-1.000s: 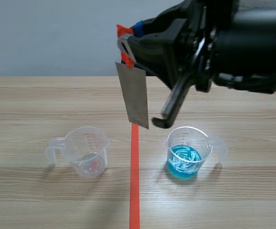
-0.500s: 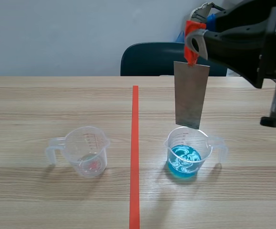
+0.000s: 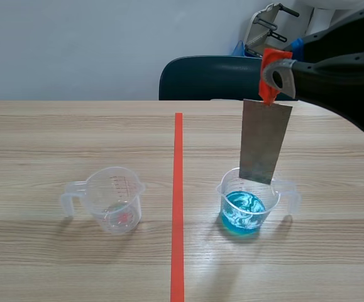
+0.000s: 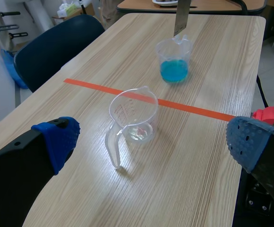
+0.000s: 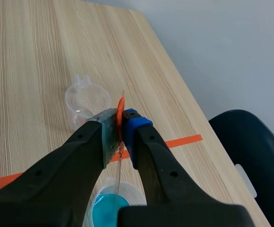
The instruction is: Do the redox reaction experiment
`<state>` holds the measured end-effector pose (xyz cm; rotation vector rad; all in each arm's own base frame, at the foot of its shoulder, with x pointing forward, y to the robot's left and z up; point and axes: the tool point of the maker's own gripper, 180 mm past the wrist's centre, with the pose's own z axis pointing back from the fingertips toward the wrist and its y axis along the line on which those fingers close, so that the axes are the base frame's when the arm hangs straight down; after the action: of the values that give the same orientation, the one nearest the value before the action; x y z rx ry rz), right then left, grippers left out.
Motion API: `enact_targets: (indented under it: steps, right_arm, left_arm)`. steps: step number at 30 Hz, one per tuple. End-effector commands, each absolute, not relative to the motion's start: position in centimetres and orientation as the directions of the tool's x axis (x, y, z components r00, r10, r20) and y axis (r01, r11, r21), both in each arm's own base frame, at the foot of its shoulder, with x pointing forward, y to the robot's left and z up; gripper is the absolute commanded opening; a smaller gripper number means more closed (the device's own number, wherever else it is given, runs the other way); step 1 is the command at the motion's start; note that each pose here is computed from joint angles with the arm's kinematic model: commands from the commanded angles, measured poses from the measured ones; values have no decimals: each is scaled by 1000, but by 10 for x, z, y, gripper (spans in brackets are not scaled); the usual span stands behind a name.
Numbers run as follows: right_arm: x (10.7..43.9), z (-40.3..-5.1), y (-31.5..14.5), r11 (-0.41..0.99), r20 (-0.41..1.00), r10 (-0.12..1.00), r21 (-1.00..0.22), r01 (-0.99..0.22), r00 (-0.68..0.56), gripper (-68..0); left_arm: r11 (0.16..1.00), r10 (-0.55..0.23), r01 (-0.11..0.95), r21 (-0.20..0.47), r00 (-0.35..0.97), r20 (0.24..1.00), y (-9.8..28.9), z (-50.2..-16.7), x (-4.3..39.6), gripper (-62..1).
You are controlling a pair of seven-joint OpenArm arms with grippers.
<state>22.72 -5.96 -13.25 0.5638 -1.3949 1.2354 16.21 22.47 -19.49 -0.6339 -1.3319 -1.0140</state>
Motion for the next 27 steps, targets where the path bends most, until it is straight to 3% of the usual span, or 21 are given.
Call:
enact_targets:
  steps: [1,27]
  right_arm:
    - [230,-119,-59,348,919,275,-370,-862,-283,-666]
    - [230,-118,-59,349,919,269,-371,-861,-287,-666]
  left_arm:
    - [471,-210,864,178,-87,974,225,-188,165,14]
    - [473,-207,863,178,-87,974,225,-188,165,14]
